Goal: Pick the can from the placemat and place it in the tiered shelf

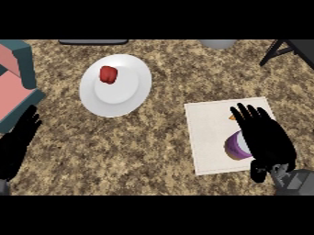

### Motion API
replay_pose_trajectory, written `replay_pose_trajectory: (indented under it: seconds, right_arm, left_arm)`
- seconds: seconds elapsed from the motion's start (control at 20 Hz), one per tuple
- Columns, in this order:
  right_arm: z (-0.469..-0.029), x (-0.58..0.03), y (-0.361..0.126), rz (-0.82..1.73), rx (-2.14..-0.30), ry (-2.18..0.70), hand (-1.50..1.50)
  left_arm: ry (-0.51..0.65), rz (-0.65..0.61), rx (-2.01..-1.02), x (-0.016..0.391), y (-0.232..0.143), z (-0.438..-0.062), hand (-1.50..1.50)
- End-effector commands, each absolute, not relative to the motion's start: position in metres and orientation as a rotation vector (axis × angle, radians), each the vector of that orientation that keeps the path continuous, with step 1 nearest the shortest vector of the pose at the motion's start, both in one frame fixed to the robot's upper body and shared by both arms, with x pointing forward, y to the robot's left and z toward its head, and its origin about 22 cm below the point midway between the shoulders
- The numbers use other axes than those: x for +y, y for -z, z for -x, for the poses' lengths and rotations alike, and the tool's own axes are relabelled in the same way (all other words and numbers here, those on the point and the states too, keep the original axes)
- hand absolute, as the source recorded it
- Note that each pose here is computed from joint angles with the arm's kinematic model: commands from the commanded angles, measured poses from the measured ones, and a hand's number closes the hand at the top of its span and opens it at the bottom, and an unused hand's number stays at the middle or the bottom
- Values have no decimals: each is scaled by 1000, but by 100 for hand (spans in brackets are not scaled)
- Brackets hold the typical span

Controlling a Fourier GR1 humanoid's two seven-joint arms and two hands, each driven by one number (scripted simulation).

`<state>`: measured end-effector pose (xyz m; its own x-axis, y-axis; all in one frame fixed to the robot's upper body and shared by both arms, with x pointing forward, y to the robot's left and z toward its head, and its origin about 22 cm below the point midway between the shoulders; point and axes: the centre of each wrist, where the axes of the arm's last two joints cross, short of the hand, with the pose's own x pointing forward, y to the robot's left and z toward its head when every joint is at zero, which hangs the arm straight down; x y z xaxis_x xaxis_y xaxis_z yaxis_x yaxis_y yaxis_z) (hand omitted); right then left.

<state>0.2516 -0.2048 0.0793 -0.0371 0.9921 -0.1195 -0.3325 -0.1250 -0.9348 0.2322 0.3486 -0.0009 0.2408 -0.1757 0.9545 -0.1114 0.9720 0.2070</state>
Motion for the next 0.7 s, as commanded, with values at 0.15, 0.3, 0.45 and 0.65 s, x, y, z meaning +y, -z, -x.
replay_pose_trajectory:
  seconds: [0.15,0.3,0.45,0.65]
  right_arm:
    - [-261,-220,-67,1024,-931,-1469,-150]
    - [-264,-219,-46,1017,-909,-1470,-150]
    - [-278,-219,-65,1008,-908,-1464,-150]
    - [-276,-223,-43,978,-862,-1445,150]
  left_arm:
    - [51,-263,-1341,363,16,-240,0]
    - [47,-251,-1329,346,-2,-219,0]
    - [57,-241,-1346,355,10,-240,0]
    - [37,-250,-1338,339,10,-231,0]
